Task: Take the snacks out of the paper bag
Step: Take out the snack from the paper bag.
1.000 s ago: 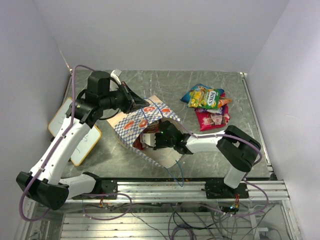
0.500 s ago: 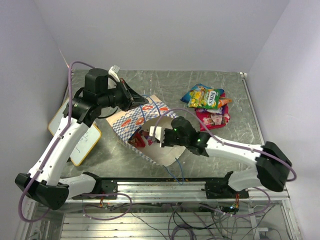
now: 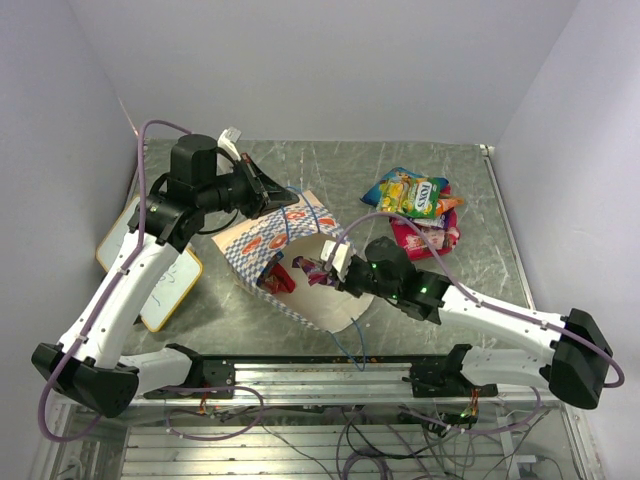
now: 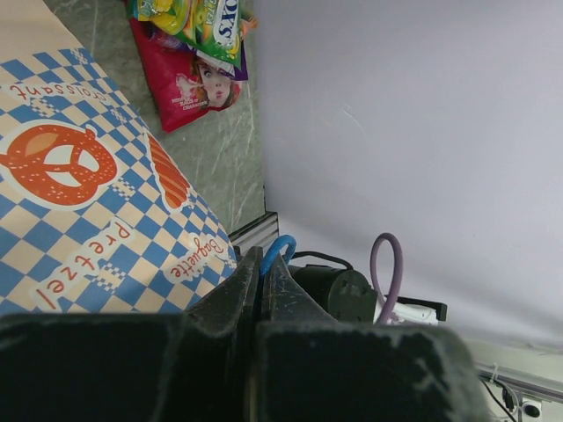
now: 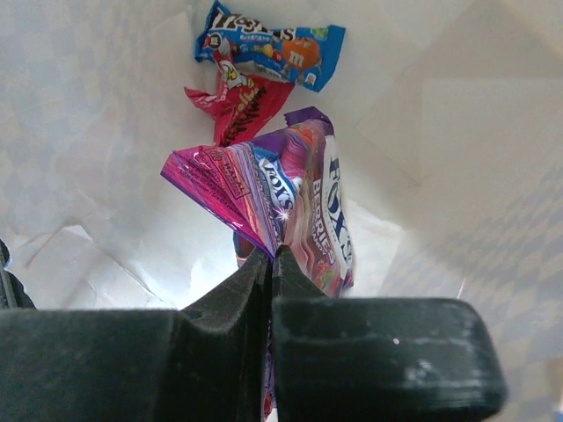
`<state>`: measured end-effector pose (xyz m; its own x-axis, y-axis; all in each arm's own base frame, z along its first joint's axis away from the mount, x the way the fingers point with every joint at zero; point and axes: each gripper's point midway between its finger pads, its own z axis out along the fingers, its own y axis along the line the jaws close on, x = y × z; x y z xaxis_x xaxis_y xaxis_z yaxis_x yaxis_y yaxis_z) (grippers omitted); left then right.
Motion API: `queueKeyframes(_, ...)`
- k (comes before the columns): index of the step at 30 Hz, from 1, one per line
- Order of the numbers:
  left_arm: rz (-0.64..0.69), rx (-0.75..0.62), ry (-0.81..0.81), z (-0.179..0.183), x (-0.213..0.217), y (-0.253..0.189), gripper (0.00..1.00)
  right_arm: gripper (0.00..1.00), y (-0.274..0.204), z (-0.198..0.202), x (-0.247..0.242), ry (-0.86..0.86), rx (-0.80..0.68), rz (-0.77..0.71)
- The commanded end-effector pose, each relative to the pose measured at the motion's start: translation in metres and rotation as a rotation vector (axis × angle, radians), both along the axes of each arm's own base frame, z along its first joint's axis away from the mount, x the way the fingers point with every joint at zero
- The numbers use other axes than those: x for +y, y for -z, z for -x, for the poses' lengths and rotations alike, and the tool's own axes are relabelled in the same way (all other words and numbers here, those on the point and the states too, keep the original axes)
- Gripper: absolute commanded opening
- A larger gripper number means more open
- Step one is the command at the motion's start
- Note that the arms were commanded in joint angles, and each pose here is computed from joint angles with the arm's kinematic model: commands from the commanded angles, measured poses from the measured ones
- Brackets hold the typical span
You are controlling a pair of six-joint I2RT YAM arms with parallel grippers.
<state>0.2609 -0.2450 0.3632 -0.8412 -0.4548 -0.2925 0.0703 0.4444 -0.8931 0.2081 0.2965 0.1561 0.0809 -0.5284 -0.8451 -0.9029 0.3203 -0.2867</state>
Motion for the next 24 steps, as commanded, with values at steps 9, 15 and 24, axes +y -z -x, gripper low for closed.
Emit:
queueKeyframes(9,0.04,-0.058,0.024,-0.001,-0.005,-0.02,0.07,0.0,-0.023,0.006,0.005,0.06,0.081,-0.134)
queueKeyframes(15,0.03,-0.05,0.024,-0.009,-0.007,-0.018,0.07,0.0,-0.076,0.005,0.001,0.243,0.288,-0.32)
queueKeyframes(24,-0.052,-0.025,-0.025,-0.028,0.002,-0.004,0.07,0.0,-0.116,0.031,-0.019,0.326,0.676,-0.237)
